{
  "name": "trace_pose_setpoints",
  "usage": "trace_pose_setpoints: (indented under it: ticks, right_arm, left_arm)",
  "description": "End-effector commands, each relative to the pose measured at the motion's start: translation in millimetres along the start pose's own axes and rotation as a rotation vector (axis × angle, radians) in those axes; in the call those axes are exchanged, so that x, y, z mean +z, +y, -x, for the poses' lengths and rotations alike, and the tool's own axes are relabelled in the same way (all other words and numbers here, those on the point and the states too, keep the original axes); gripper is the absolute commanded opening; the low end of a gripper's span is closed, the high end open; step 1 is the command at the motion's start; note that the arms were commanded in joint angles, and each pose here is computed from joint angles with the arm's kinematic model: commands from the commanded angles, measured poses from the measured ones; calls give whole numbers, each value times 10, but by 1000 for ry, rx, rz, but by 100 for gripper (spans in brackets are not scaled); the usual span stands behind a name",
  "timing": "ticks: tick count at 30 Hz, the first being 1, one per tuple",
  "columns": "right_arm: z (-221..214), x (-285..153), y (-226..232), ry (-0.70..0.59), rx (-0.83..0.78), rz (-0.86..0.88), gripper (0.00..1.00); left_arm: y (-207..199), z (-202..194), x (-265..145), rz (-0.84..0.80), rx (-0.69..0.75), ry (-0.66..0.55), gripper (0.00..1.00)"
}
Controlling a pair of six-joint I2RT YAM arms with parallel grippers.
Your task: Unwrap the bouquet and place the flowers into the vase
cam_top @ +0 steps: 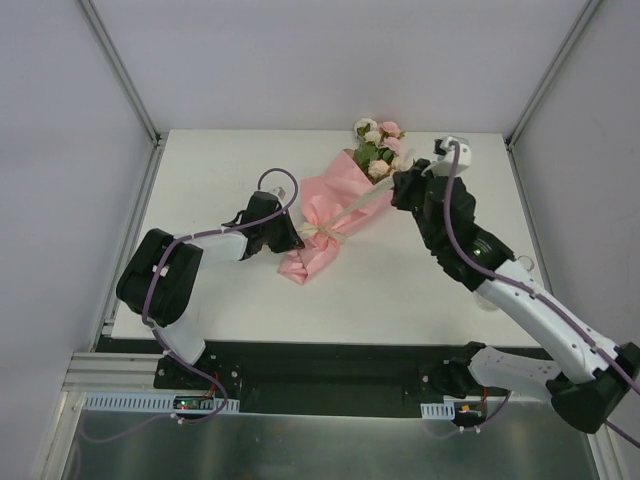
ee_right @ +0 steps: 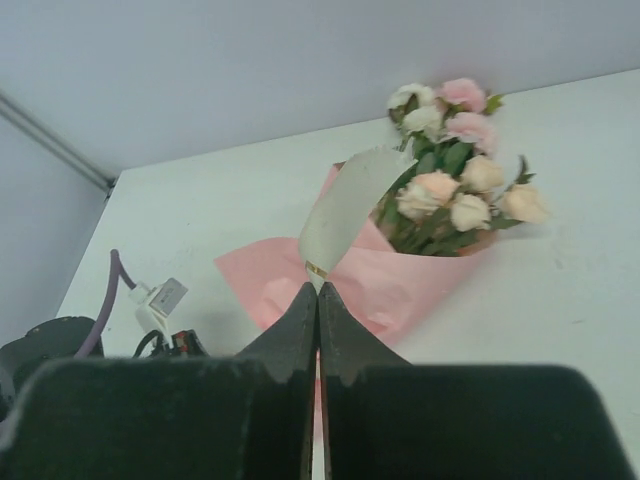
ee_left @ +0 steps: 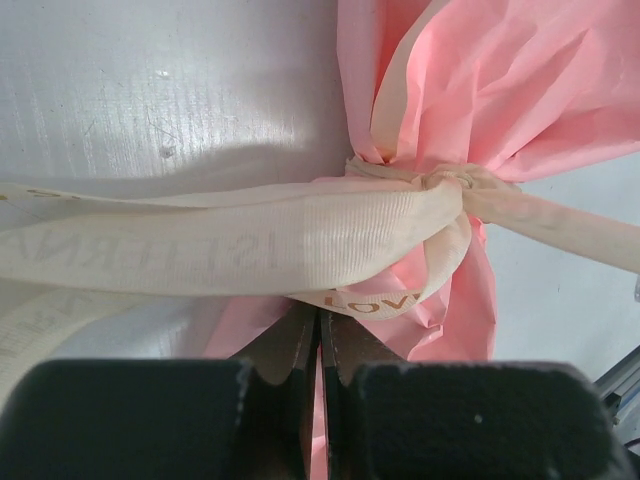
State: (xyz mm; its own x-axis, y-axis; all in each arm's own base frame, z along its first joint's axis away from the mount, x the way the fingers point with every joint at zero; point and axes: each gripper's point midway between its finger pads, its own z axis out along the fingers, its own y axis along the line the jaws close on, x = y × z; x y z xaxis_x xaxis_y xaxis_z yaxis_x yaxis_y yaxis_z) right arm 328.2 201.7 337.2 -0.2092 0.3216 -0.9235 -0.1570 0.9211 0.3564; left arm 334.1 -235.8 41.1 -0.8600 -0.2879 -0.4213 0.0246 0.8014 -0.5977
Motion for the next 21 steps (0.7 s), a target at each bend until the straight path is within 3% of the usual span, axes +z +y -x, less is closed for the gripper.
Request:
trace_pose_setpoints:
  ticks: [1,8,21]
  right_arm:
    - [206,-279,-529,-65,-88,-189,1]
    - [747,-808,-754,-197,-73,-215,1]
    - [1020,-1328,-1013,-275,-56,-239,1]
  left_arm:
    - [-39,41,16,7,6,1,0]
    - [-36,32,18,7,7,5,0]
    - [-56,33,24,-2,12,11,0]
